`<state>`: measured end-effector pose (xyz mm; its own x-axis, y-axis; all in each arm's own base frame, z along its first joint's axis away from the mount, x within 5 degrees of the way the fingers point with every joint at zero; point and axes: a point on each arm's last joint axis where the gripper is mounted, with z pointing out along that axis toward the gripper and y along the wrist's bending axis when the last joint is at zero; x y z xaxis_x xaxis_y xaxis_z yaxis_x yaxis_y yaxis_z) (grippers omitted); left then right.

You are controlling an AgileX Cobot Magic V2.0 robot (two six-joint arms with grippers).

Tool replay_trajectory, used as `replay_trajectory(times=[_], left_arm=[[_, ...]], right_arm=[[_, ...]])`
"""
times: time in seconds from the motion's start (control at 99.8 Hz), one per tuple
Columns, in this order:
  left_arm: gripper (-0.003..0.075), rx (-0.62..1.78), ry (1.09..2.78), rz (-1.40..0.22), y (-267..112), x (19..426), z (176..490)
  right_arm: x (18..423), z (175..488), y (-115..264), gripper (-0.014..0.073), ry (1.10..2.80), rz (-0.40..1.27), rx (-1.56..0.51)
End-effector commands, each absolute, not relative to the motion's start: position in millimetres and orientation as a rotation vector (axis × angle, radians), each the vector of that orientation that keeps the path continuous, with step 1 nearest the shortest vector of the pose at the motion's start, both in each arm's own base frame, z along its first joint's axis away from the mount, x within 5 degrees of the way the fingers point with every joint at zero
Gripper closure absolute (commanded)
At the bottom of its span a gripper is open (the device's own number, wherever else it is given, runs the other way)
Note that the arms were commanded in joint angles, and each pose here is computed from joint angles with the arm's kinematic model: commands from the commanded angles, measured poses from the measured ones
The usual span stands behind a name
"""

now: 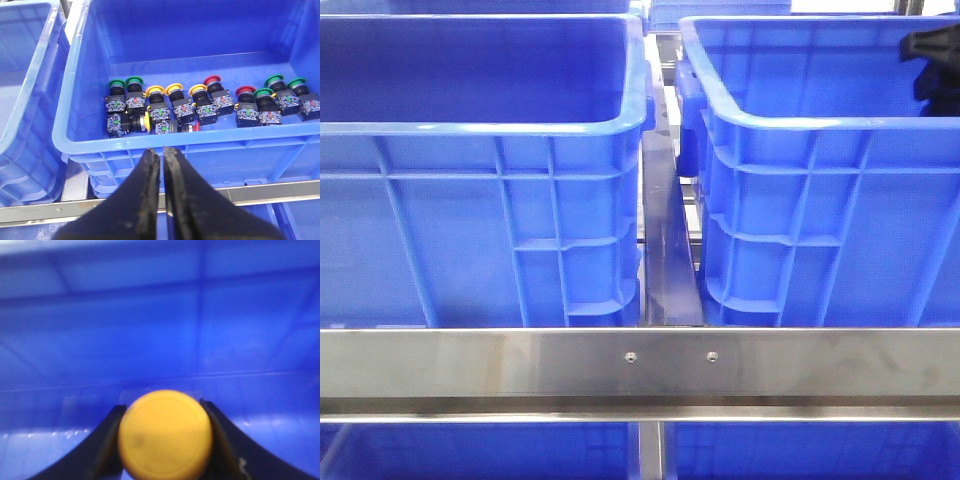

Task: Pick red and yellow buttons and place in box
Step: 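Carry the yellow button with the right gripper into the other bin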

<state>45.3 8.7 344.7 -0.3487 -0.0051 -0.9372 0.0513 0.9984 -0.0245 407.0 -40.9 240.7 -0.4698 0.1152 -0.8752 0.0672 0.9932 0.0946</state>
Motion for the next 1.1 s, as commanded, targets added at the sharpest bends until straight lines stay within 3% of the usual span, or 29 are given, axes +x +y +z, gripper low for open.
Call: replay_trajectory(times=[0.0,0.571,0.672,0.862,1.093], left_arm=[[0.0739,0.054,1.837,-0.078,7,47,358],[0.0739,0.054,1.837,-0.078,7,47,358],[0.0739,0.054,1.837,-0.078,7,47,358],[0.0739,0.054,1.837,-0.078,7,47,358],[0.0739,0.054,1.837,-0.078,7,47,358]], right_arm=[[414,267,-43,0.0365,1.966,0.111,0.156],[438,232,-47,0.0357,2.036,0.096,0.178],[438,232,-47,0.0282,2.035,0.096,0.178],[436,239,-47,0.0047,2.021,0.093,0.177],[423,272,-46,0.0026,1.95,0.081,0.17]])
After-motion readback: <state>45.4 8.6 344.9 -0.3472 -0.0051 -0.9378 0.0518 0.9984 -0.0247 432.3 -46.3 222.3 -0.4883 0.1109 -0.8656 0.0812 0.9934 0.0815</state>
